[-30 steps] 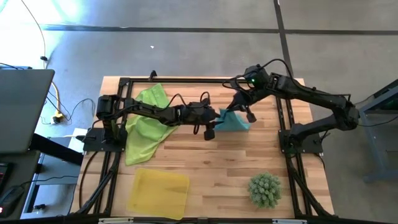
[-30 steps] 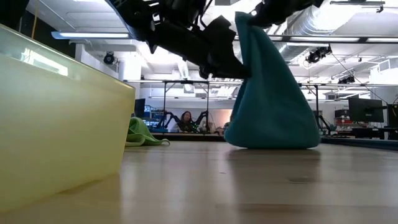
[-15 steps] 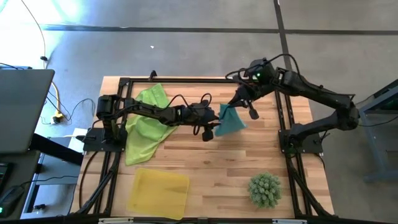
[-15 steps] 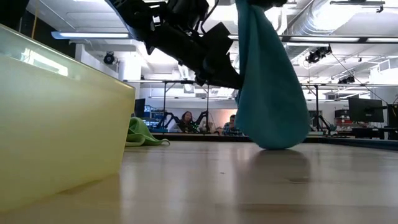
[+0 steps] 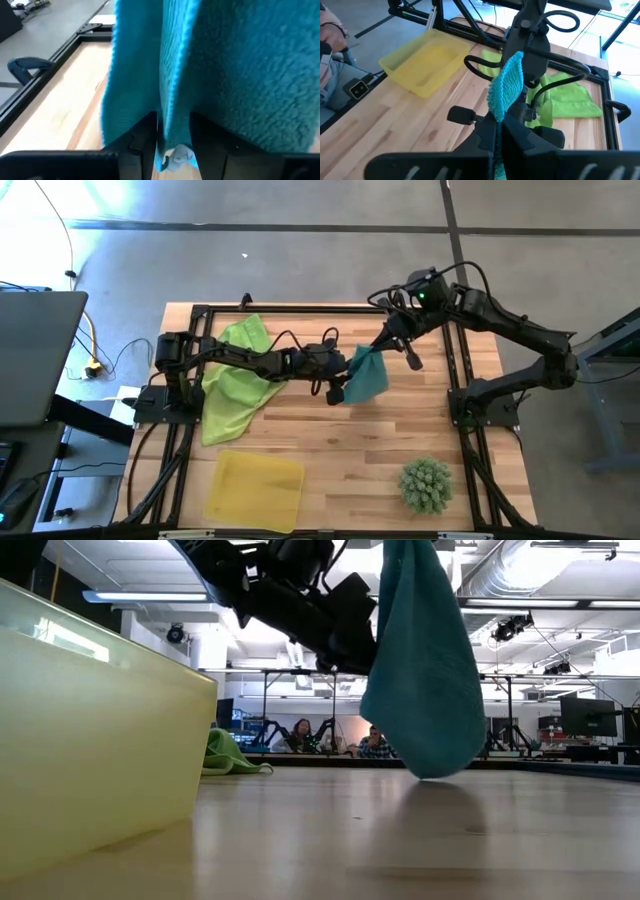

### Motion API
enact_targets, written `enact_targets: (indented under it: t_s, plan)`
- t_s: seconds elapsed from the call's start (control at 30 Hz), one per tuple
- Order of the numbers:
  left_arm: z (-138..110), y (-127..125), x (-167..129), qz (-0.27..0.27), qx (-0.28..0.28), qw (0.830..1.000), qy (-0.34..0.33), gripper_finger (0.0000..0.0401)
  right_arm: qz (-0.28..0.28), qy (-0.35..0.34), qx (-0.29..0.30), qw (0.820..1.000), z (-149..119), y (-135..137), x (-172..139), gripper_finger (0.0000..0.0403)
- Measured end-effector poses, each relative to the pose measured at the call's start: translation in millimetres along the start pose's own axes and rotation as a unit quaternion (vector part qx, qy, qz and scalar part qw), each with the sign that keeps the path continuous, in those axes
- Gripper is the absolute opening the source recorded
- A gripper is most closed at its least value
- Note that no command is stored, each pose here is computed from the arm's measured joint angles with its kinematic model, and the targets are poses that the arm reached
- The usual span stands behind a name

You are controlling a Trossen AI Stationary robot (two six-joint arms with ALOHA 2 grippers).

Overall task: Roll microfiber towels into tight, uniform cylinder then place into a basket
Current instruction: Fold the blue microfiber towel

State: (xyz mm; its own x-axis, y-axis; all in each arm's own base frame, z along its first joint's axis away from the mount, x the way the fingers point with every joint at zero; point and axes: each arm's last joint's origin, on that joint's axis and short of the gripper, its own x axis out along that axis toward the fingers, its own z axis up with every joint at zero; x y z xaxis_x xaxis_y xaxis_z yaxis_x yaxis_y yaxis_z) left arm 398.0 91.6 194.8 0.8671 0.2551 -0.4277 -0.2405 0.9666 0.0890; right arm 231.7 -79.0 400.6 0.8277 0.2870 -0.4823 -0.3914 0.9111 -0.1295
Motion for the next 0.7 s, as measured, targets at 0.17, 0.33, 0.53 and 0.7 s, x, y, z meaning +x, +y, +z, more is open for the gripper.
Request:
enact_targets:
  t_s: [0.17, 0.33, 0.53, 0.7]
  plan:
    - [-4.6, -0.3, -0.1, -0.001, -0.007, 1.000, 0.024, 0.0102, 0.000, 0.000, -0.002, 1.000, -0.1, 0.0, 0.0, 0.0000]
    - [-6.1, -0.4, -0.2, -0.002, -0.016, 0.999, 0.031, 0.0081, 0.000, 0.000, -0.024, 1.000, -0.1, 0.0, -0.1, 0.0000]
    - [-6.7, -0.4, -0.2, -0.001, -0.020, 0.999, 0.035, 0.0029, 0.000, 0.001, -0.032, 1.000, -0.2, 0.0, -0.1, 0.0000]
    - [-7.0, 2.1, -6.2, 0.039, -0.028, 0.997, 0.060, 0.0005, 0.003, 0.017, -0.039, 0.999, -4.0, 1.3, 0.5, 0.0000]
